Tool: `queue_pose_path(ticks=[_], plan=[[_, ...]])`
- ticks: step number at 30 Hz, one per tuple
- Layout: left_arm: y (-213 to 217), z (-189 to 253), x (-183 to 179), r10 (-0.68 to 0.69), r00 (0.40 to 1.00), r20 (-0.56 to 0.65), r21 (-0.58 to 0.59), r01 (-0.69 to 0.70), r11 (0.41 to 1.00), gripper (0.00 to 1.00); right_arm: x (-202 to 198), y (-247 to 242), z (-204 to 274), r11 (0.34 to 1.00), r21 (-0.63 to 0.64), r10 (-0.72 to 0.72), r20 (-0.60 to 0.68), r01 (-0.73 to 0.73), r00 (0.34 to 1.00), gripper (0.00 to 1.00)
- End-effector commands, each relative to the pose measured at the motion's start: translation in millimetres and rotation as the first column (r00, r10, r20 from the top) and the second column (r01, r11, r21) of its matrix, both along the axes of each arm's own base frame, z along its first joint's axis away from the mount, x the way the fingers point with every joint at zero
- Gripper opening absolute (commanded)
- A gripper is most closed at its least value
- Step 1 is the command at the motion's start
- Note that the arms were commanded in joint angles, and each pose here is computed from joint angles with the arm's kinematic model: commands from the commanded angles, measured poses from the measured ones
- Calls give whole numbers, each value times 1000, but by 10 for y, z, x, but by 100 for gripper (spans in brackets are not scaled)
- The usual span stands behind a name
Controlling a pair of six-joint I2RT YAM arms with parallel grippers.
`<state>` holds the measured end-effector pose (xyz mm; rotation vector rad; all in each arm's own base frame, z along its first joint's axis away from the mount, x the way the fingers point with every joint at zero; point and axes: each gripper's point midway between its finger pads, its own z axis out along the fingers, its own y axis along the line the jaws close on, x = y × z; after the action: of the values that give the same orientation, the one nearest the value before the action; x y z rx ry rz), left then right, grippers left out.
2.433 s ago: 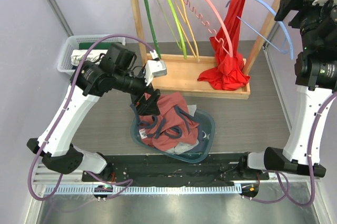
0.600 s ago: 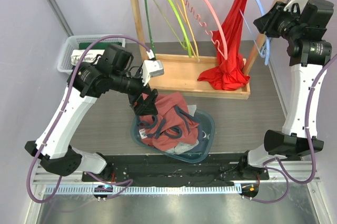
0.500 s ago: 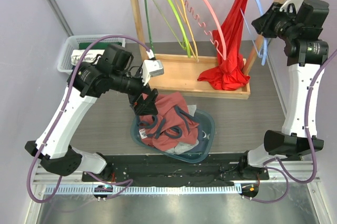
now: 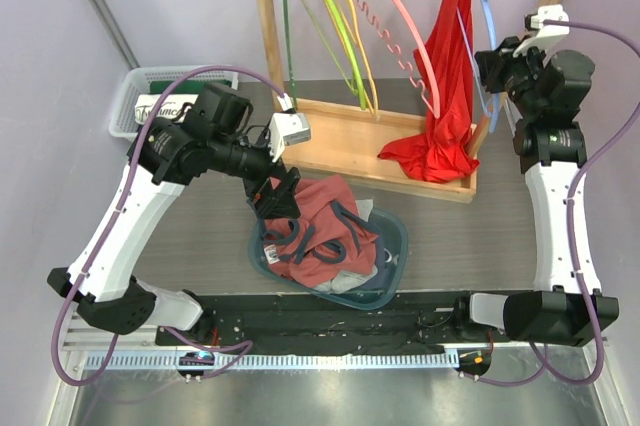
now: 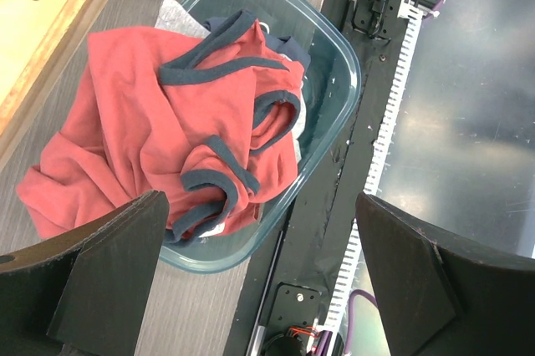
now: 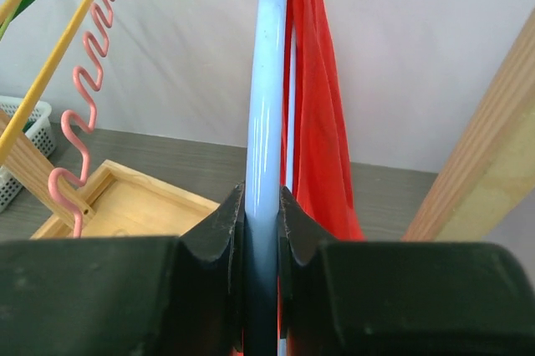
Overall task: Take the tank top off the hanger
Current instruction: Pick up the hanger from the clothesline.
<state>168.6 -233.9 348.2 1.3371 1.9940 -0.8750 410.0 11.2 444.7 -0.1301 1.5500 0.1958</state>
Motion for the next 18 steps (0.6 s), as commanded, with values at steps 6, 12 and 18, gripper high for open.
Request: queue_pose_path(ticks=[6,12,18], plan=[[-6,150,-9,-4,1000,29,-45,5,999,100,-70,100,609,996,-83,44,328,-18,944,1],[8,121,-10,0,1000,25,-38,0,999,100,-100,73,875,999,-49,16,435,6,900,1],[12,117,7,6,1000,26,-36,-5,999,100,-184,70,1143,1000,4,-4,492,2,871,1]])
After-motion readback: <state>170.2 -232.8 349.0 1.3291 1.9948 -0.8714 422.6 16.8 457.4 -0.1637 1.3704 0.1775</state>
